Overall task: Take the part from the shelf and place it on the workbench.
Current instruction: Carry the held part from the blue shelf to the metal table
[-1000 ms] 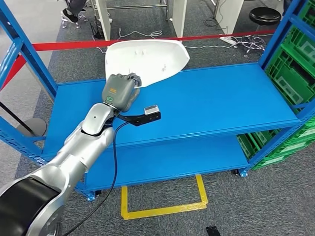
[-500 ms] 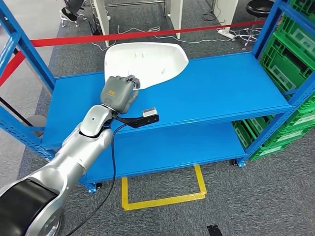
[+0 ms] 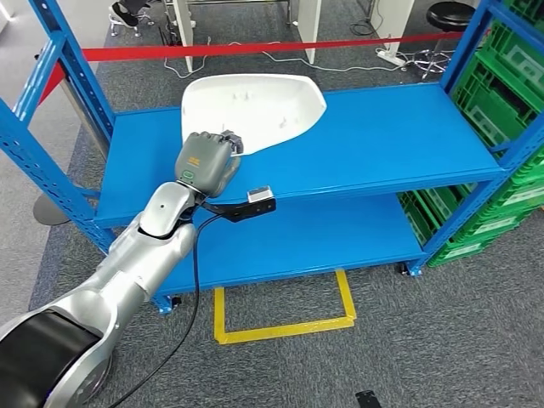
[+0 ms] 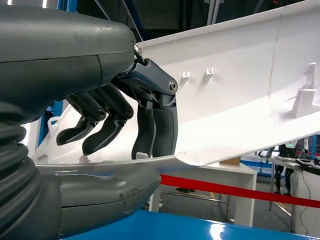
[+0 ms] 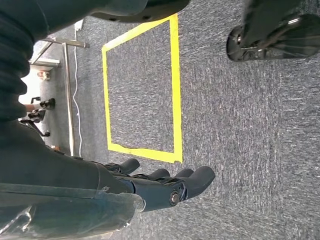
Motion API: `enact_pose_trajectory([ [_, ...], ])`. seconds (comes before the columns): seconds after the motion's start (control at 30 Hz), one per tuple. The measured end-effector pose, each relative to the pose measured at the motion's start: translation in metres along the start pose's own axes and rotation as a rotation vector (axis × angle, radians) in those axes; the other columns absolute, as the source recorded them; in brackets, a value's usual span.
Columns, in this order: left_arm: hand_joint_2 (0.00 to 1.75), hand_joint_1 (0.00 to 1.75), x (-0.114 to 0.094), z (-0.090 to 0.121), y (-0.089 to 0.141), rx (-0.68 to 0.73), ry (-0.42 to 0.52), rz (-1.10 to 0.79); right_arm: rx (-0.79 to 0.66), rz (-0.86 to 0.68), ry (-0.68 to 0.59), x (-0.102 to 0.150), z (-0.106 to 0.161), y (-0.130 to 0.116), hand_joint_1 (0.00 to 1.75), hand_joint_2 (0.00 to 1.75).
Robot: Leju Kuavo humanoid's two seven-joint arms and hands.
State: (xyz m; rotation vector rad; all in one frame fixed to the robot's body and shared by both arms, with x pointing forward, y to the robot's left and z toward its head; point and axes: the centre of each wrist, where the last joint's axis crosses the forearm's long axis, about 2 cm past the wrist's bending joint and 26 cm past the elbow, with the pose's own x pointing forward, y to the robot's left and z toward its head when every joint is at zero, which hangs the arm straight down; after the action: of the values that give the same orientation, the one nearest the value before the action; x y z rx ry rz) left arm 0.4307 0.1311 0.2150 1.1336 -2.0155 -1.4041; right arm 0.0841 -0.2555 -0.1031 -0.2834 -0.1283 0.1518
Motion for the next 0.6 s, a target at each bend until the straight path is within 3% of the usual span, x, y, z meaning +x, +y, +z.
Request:
enact_pose_trajectory([
  [0.6,1.75,1.75,-0.0036,-0.0032,0.0052,0.013,-0.013,-0.014,-0.001,0.003,-0.006,0.0016,0.0002,-0.0001,0.00,1.75],
])
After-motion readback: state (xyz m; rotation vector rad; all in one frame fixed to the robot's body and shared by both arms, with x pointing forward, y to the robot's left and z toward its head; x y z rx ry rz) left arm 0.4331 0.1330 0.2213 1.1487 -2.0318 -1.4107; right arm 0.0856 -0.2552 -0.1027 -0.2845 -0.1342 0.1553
